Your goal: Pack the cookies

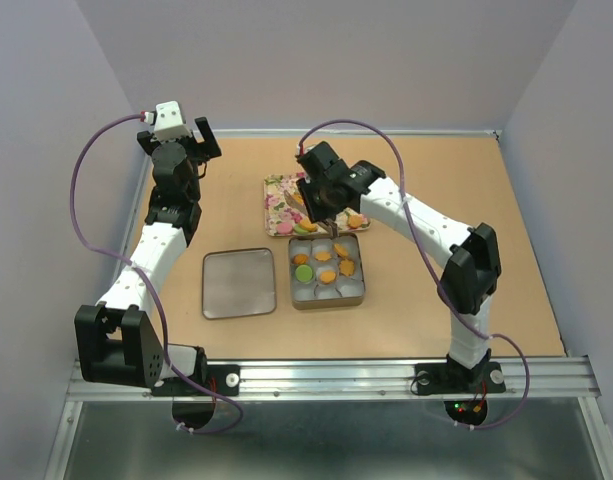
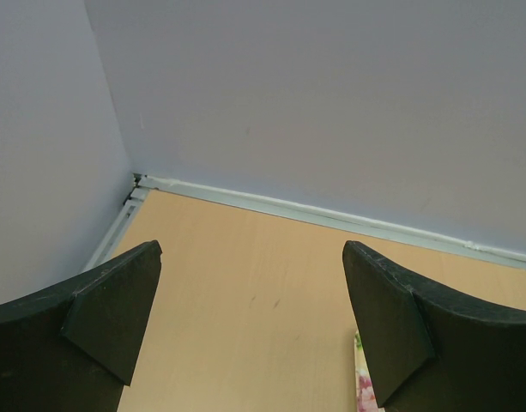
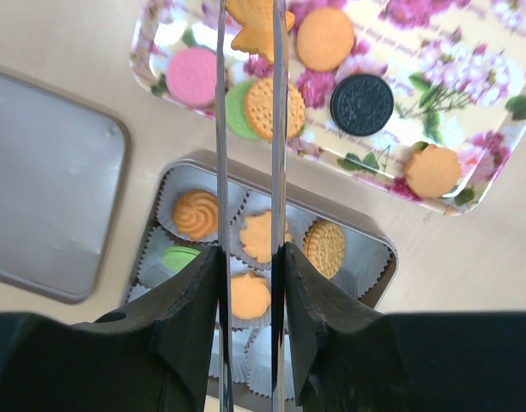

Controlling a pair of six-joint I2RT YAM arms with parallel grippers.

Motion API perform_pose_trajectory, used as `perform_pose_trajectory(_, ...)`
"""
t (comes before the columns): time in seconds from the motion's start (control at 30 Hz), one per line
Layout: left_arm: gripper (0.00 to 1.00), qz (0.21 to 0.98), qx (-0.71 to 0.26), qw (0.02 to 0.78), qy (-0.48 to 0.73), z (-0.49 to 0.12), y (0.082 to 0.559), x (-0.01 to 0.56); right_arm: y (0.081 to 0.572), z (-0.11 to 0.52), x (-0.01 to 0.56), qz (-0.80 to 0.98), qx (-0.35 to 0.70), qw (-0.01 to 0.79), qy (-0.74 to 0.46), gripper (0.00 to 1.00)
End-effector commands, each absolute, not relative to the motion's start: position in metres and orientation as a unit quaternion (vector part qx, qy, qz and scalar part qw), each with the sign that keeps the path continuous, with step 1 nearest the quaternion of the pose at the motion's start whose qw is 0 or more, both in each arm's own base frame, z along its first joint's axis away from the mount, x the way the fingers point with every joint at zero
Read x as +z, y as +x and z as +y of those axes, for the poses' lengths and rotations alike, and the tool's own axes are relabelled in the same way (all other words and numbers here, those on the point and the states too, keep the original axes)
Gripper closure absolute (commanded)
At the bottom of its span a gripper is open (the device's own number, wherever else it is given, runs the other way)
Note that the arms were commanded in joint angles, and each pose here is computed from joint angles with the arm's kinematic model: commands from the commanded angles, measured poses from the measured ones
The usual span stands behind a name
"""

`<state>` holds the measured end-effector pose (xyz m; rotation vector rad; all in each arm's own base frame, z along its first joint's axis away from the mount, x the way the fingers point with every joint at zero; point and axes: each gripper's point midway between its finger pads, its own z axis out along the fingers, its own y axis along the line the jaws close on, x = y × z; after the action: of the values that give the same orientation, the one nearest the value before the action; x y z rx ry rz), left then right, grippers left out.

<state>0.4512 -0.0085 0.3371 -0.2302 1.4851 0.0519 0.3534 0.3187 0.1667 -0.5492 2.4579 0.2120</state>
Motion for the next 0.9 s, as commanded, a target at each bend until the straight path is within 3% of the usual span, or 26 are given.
perform_pose_trajectory(0.0,0.01,0.65,0.023,0.752,-0.108,-0.008,0.446,0.359,0.358,0.321,0.236,0.905,0.104,0.363,-0.195,0.66)
perform_pose_trajectory(0.2,0.01,0.651,0.023,0.751,-0.107,-0.008,0.447,0.357,0.318,0.3,0.268,0.906,0.145,0.353,-0.185,0.66)
perform_pose_trajectory(0.5,0.01,0.654,0.013,0.749,-0.106,-0.011,0.449,0.355,0.215,0.256,0.273,0.91,0.237,0.284,-0.185,0.66)
perform_pose_trajectory(0.7,0.01,0.655,0.009,0.748,-0.104,-0.013,0.449,0.354,0.164,0.239,0.239,0.924,0.266,0.201,-0.189,0.67)
perform_pose_trajectory(0.87,0.01,0.657,0.013,0.747,-0.103,-0.015,0.449,0.352,0.147,0.229,0.231,0.927,0.272,0.184,-0.183,0.67)
